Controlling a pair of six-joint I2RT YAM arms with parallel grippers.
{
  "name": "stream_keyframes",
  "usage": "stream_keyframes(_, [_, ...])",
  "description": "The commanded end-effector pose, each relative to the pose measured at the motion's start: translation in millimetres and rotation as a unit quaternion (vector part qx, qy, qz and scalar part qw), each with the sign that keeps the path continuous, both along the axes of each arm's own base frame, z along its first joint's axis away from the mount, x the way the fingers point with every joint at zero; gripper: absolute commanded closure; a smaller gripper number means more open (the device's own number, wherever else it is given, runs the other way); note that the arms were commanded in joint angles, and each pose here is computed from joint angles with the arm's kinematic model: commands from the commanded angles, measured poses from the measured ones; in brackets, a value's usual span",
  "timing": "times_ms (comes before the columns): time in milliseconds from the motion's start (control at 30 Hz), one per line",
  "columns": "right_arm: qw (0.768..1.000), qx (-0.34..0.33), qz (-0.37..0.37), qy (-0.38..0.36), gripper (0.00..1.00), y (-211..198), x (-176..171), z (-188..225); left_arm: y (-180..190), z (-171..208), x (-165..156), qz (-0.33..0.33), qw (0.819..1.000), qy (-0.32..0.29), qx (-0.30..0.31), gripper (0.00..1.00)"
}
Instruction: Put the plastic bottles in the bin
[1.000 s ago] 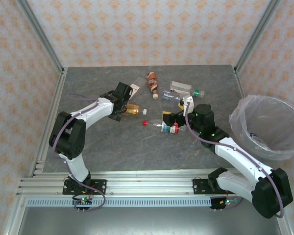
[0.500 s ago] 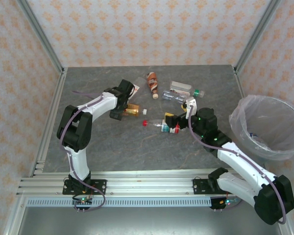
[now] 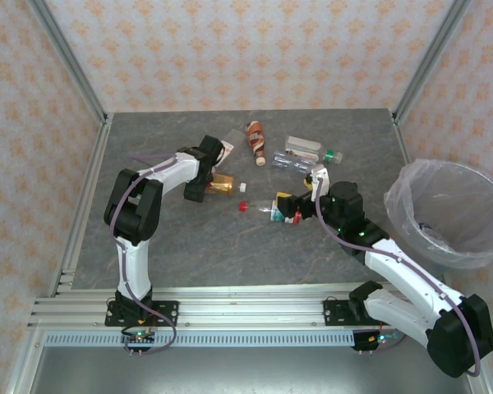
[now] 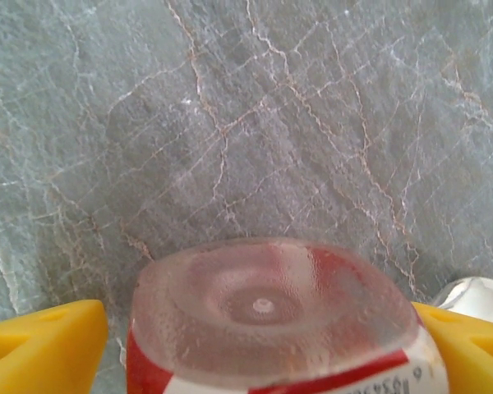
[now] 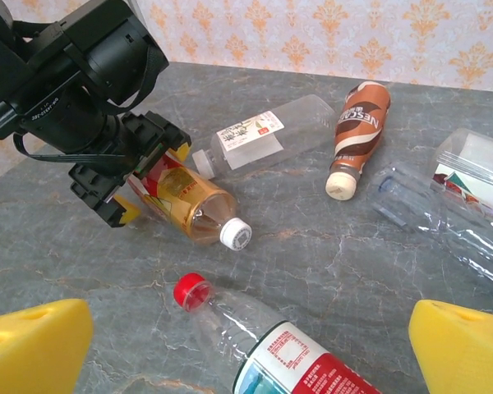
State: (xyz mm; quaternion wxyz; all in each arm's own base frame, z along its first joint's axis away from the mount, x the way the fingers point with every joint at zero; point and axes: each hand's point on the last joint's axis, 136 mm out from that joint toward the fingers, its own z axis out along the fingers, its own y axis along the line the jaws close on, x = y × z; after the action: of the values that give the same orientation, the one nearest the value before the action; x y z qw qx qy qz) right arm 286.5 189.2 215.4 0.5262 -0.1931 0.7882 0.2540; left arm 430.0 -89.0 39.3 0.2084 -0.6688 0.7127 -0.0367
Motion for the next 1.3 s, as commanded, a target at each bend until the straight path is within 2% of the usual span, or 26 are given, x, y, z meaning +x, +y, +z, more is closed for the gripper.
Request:
stream_keyframes(0, [1.000, 0.007, -0.005, -0.008, 0.01, -0.2, 0.1, 12.6, 11.8, -6.2, 1.3, 0.023, 1.000, -0.007, 0.014, 0.13])
stream_keyframes(233, [1.000, 0.004, -0.007, -0.005, 0.01, -0.9, 0.3, 11.5, 18.1, 0.5, 6.2, 0.007, 0.999, -0.017, 0.035, 0.22])
stream_keyframes(567, [1.000, 0.010, -0.006, 0.002, 0.01, 1.9, 3.3, 9.3, 15.4, 0.9, 9.6, -0.012, 0.999, -0.024, 0.029, 0.37])
stream_keyframes(867, [0.999, 0.030, -0.024, 0.016, 0.01, 1.8, 9.6, 5.3, 23.1, 27.4, 6.4, -0.043, 0.997, -0.047, 0.054, 0.37])
stream_keyframes(1033, [0.997, 0.054, -0.047, 0.033, 0.01, 0.7, 16.3, 2.7, 23.8, 55.3, 5.2, -0.096, 0.990, -0.070, 0.075, 0.37])
stream_keyframes(1133, [0.989, 0.085, -0.103, 0.065, 0.01, -8.4, 27.7, 3.7, 20.2, 68.1, 4.0, -0.136, 0.984, -0.083, 0.079, 0.36])
stream_keyframes(1267, [0.978, 0.149, -0.113, 0.096, 0.01, -0.9, 35.1, 7.2, 15.5, 81.4, -1.1, -0.167, 0.976, -0.114, 0.074, 0.36])
